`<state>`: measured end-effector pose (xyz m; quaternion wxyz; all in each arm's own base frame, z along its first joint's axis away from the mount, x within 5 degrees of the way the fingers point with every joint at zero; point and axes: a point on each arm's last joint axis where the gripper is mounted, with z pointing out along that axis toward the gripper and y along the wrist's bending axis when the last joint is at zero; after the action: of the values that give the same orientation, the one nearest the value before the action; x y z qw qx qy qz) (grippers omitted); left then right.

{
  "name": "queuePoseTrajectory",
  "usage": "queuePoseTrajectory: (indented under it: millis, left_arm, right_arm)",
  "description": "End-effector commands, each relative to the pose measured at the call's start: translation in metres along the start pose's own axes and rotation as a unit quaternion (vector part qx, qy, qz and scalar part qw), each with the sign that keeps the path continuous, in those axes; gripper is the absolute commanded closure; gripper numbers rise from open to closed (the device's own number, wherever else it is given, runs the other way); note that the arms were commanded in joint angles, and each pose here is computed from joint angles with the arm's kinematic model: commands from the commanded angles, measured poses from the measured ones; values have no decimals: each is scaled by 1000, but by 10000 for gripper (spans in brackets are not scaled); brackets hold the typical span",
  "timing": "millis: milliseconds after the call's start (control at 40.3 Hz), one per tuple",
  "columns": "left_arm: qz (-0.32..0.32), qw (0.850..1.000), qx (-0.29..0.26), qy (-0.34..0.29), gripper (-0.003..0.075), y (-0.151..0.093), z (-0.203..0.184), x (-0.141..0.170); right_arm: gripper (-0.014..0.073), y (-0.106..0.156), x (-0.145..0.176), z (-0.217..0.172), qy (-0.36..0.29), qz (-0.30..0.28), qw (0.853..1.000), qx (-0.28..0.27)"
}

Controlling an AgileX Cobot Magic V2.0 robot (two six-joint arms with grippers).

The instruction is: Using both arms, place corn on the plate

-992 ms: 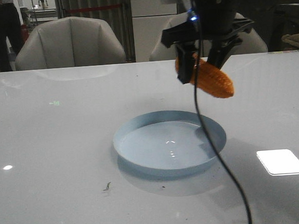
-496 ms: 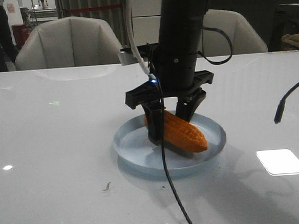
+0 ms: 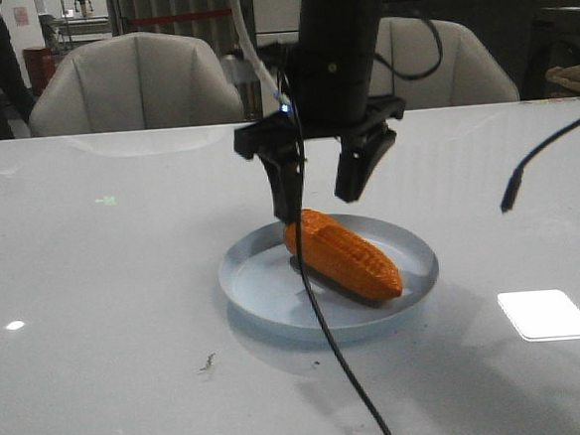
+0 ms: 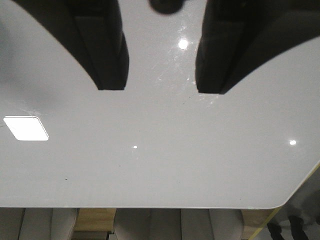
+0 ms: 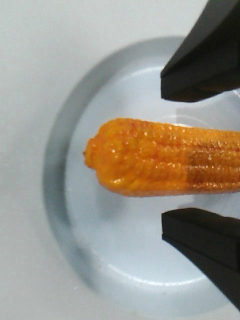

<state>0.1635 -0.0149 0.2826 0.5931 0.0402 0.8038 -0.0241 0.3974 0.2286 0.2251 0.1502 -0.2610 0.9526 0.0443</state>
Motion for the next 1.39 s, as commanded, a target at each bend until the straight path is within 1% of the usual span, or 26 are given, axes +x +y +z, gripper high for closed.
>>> queuePoseTrajectory:
  millis: [0,74,149,298,397,496,595,669,719,744,769,893,917,942,1116,1215,1364]
  left_arm:
    - [-8,998,0,-63,330,0,-3,-19]
    - [-8,998,0,-63,330,0,-3,-19]
    - [-8,998,0,-63,330,0,-3,-19]
    - [-8,998,0,-63,330,0,-3,-19]
    - [-8,998,0,-63,330,0,-3,-19]
    - [-8,998,0,-63,331,0,-3,-19]
    - [-8,998,0,-63,330,0,-3,-19]
    - [-8,998,0,-63,330,0,-3,-19]
    - [-8,998,0,-63,330,0,-3,-19]
    - [-8,998,0,-63,330,0,-3,-19]
    - [-8,998,0,-63,330,0,-3,-19]
    - [-8,998,0,-64,330,0,-3,-19]
    - [-8,998,0,-64,330,0,-3,-19]
    - [-8,998,0,-64,331,0,-3,-19]
    - [-8,998,0,-64,330,0,-3,-19]
    - [-8,998,0,-64,330,0,-3,-19]
    - [-8,998,0,-64,330,0,-3,-19]
  right_arm:
    - [33,-11,-17,-84,-113,4,994,12]
    - [33,-19,-19,-115,-152,13,988,18]
    - [33,-30,-14,-145,-185,33,982,25]
    - [33,-59,9,-202,-224,76,971,42]
    - [33,-78,30,-237,-242,103,963,60]
    - [33,-97,56,-269,-268,134,950,85]
    - [33,-113,86,-283,-276,166,940,109]
    - [33,-122,111,-285,-278,190,933,126]
    - [33,-126,129,-286,-290,204,925,140]
    - [33,-127,138,-281,-289,210,923,144]
    - [33,-127,148,-285,-306,214,915,153]
    - [33,-114,198,-278,-348,227,892,179]
    - [33,-111,207,-271,-346,229,892,180]
    - [33,-107,213,-273,-356,227,888,183]
    - [33,-75,272,-248,-372,224,881,187]
    - [33,-60,301,-229,-370,224,882,186]
    - [33,-48,328,-207,-360,226,886,184]
